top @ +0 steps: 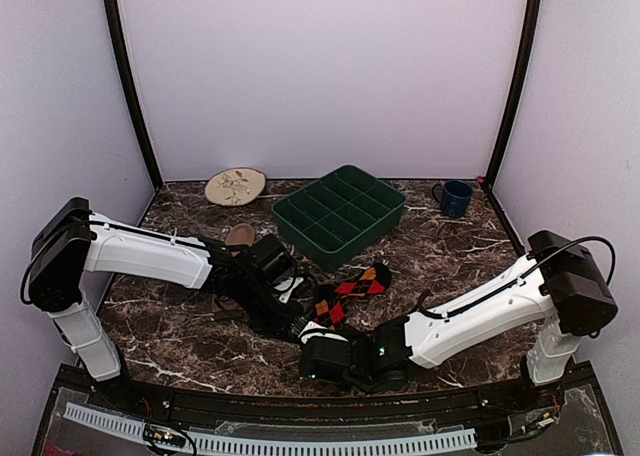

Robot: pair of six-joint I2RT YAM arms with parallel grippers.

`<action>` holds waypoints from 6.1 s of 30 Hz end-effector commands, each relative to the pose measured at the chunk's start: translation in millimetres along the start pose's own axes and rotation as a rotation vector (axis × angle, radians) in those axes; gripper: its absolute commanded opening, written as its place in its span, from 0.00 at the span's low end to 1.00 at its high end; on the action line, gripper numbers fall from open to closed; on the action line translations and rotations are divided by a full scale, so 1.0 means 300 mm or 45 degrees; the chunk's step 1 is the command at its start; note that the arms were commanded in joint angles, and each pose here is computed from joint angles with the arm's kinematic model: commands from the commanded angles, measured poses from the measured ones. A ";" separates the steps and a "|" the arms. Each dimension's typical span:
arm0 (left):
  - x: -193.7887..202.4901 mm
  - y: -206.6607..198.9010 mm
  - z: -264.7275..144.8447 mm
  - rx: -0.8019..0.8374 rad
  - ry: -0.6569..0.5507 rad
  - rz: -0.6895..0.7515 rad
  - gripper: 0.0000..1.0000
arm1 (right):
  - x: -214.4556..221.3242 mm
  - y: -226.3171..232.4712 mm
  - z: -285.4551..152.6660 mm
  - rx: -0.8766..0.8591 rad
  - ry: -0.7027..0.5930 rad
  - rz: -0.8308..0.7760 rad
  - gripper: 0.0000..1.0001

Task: Roll the socks
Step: Pick up the sock from the center of the board, then fold the sock at the center of the board.

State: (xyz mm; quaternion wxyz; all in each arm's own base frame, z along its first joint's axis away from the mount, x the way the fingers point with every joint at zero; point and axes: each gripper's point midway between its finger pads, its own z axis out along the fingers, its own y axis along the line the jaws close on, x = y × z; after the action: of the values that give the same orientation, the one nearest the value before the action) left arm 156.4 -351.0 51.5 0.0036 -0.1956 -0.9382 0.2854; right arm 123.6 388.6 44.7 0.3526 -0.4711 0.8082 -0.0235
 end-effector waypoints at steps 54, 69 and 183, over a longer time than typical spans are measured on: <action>-0.029 -0.243 -0.162 0.412 -0.011 0.120 0.00 | -0.074 -0.157 -0.097 0.384 -0.407 0.182 0.64; -0.038 -0.253 -0.148 0.446 -0.007 0.104 0.00 | -0.097 -0.201 -0.040 0.309 -0.404 0.238 0.27; 0.012 -0.138 0.075 0.398 0.276 0.217 0.00 | -0.076 -0.010 -0.176 -0.528 -0.095 0.592 0.00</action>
State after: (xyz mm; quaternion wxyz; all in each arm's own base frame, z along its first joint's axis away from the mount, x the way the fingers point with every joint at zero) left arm 135.5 -391.9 60.5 0.1113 -0.2985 -0.8539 0.4115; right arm 103.8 376.1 75.1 0.2502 -0.3375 0.8829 0.2096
